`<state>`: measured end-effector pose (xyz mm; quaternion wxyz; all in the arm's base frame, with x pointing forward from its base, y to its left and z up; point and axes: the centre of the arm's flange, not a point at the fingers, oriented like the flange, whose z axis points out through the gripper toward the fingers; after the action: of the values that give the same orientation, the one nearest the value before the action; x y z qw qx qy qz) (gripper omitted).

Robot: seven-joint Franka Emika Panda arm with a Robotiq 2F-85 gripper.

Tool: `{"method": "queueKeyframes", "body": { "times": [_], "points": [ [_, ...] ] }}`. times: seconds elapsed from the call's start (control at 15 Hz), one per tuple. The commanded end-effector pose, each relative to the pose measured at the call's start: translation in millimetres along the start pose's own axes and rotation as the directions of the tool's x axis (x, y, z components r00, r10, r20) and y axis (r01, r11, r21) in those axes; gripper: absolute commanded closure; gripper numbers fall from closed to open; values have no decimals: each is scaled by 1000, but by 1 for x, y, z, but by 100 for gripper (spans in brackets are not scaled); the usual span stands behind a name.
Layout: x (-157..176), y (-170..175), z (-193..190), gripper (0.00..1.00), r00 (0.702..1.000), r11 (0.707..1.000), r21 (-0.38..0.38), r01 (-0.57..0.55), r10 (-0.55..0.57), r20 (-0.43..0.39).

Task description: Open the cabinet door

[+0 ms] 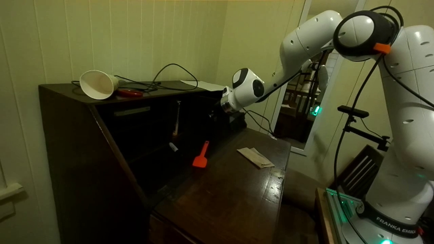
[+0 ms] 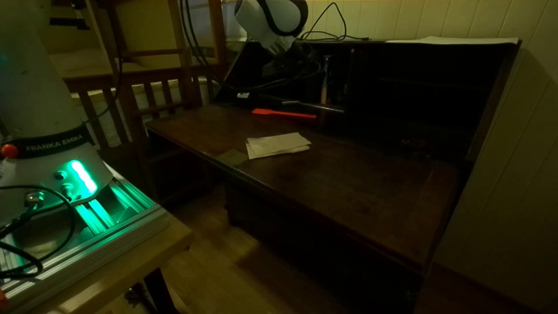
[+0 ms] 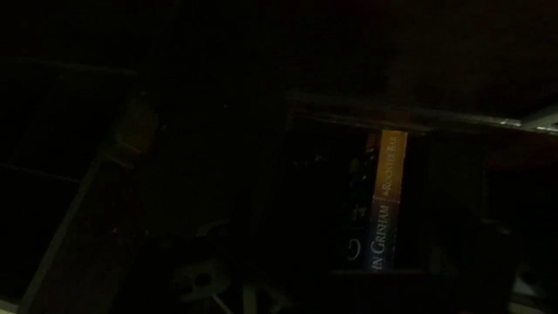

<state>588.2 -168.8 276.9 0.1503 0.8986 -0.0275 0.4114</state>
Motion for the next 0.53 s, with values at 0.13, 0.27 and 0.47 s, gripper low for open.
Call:
{"method": "queueKeyframes", "body": {
  "times": [0.13,0.27,0.47],
  "points": [
    [11,6,-1,0,1000,1000,-11,2,-2,-22],
    [16,9,7,0,997,1000,-18,-22,20,-69],
    [34,12,15,0,992,999,-37,-29,24,-125]
  ]
}}
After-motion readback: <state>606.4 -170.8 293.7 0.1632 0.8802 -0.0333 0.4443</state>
